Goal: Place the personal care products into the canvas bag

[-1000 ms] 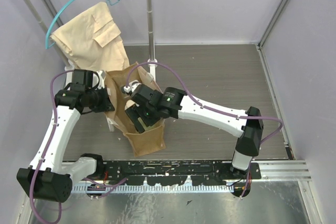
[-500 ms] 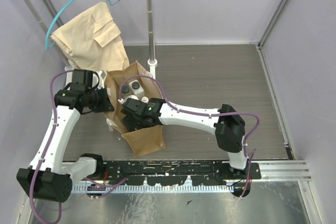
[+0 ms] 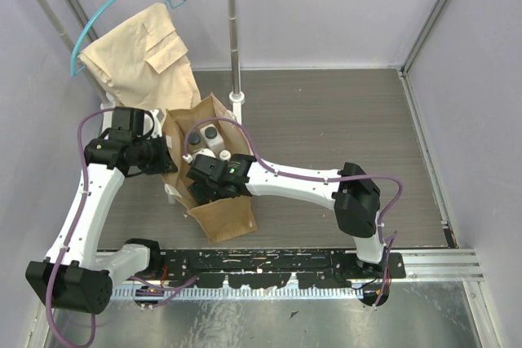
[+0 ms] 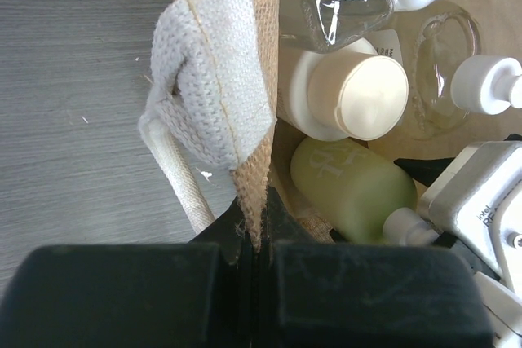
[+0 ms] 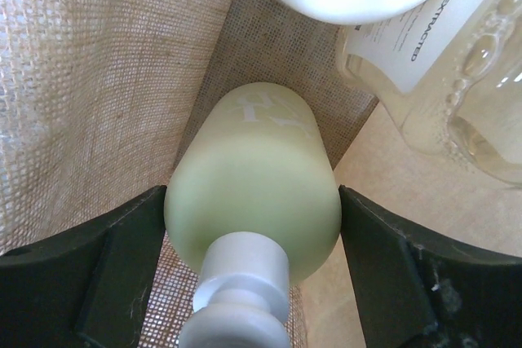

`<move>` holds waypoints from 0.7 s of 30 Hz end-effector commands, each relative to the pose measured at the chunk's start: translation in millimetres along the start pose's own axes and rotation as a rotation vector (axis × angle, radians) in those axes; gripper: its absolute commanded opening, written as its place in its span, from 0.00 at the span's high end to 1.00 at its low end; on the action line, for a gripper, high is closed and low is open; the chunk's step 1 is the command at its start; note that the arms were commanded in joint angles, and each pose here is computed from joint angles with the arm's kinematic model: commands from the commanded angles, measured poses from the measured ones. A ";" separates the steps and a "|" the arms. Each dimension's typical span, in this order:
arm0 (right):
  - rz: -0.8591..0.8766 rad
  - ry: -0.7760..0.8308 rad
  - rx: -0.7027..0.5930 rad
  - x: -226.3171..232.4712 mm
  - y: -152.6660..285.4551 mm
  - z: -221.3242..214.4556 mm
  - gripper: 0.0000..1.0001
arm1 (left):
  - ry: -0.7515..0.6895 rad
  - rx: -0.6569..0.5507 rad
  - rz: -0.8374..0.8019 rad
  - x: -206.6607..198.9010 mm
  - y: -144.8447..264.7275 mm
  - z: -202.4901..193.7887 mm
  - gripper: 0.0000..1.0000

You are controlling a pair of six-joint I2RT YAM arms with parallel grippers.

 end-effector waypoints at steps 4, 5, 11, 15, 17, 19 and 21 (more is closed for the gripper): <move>0.055 0.058 -0.140 15.1 68.8 33.9 0.00 | -0.008 -0.008 0.014 -0.1 5.0 4.5 1.00; 0.051 0.066 -0.169 15.3 76.3 39.8 0.00 | -0.008 -0.007 0.014 -0.1 5.0 4.3 1.00; 0.054 0.098 -0.323 14.3 127.3 67.8 0.00 | -0.011 -0.010 0.018 -0.3 7.7 4.7 1.00; 0.066 0.096 -0.455 6.1 166.6 79.4 0.00 | -0.014 -0.018 0.016 -1.0 10.1 6.8 1.00; 0.060 0.090 -0.500 -1.4 181.3 82.1 0.00 | -0.015 -0.025 0.017 -1.4 11.8 8.5 0.96; 0.049 0.077 -0.543 -9.6 194.7 83.6 0.00 | -0.015 -0.028 0.016 -1.7 12.9 9.4 0.91; 0.024 0.056 -0.590 -21.1 206.9 84.1 0.00 | -0.016 -0.029 0.017 -1.7 13.4 10.5 0.87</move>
Point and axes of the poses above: each gripper's point midway between its finger pads, its own y axis back along the fingers, its own x axis along the line the jaws close on, z = x × y, the point moved 9 cm from there along y, back along the fingers, and after that the axes turned 11 degrees about -y, right-handed, at the moved point
